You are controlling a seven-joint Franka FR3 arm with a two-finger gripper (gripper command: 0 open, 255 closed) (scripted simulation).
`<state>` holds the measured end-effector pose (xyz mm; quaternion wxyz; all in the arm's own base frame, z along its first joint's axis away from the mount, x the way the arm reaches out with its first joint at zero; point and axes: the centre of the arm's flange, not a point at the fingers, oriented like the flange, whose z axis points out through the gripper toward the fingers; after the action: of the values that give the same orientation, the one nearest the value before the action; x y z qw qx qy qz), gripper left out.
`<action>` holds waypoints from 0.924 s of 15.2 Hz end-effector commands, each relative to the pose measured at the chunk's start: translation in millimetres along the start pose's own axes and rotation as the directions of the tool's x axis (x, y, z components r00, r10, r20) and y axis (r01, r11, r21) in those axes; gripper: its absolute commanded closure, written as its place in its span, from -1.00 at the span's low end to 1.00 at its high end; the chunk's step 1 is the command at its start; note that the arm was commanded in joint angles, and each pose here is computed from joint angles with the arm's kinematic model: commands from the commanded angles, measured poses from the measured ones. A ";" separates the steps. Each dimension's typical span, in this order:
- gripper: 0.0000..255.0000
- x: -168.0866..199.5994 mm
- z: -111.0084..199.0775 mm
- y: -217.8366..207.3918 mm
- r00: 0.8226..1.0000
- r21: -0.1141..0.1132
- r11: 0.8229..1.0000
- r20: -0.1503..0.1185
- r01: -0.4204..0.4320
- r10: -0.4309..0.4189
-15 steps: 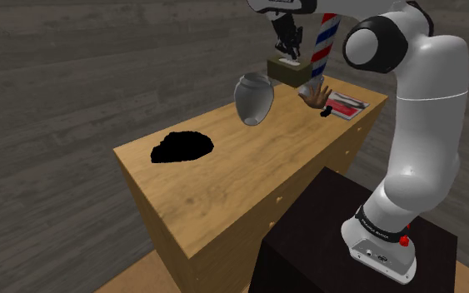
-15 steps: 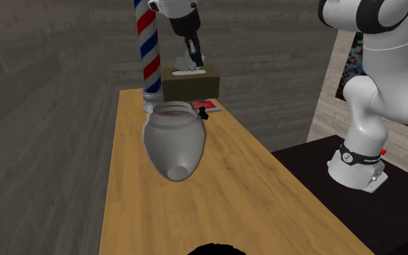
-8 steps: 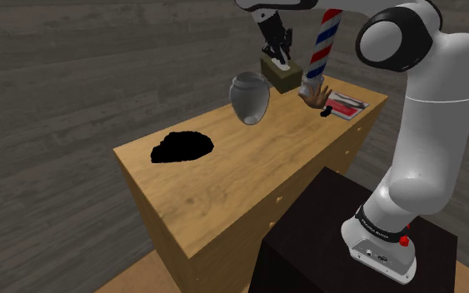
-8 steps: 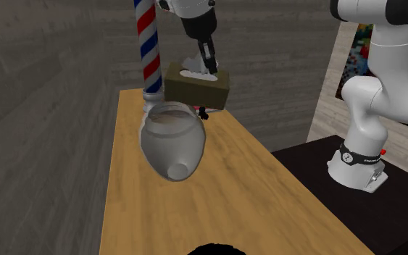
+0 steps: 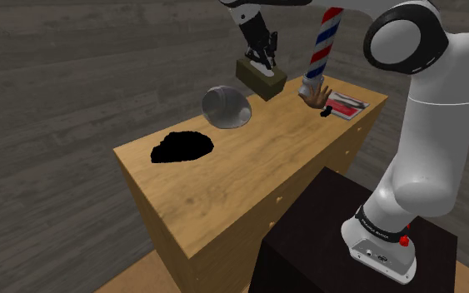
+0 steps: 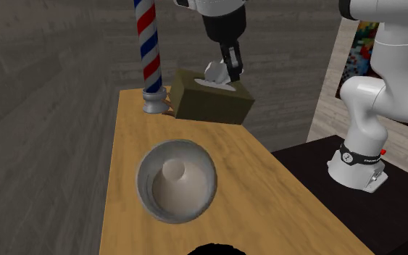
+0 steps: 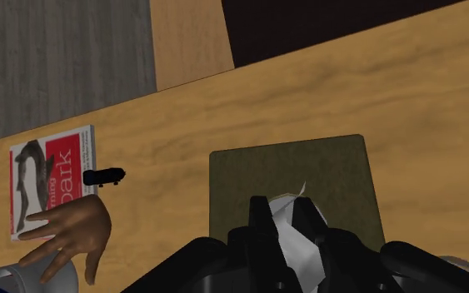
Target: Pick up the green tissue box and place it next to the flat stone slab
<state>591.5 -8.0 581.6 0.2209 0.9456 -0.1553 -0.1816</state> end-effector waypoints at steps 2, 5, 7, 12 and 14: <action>1.00 -16.7 -12.7 -34.0 1.000 -0.001 1.000 0.001 0.000 0.000; 1.00 -33.9 -26.1 -67.1 1.000 -0.001 1.000 0.001 0.000 0.000; 1.00 -45.3 -35.1 -89.1 1.000 -0.001 1.000 0.001 0.000 0.000; 1.00 -56.1 -33.7 -125.8 1.000 -0.001 1.000 0.001 0.000 0.000; 1.00 -53.2 -24.9 -130.9 1.000 -0.001 1.000 0.001 0.000 0.000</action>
<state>583.0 131.9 561.1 0.2213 0.9453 -0.1554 -0.1823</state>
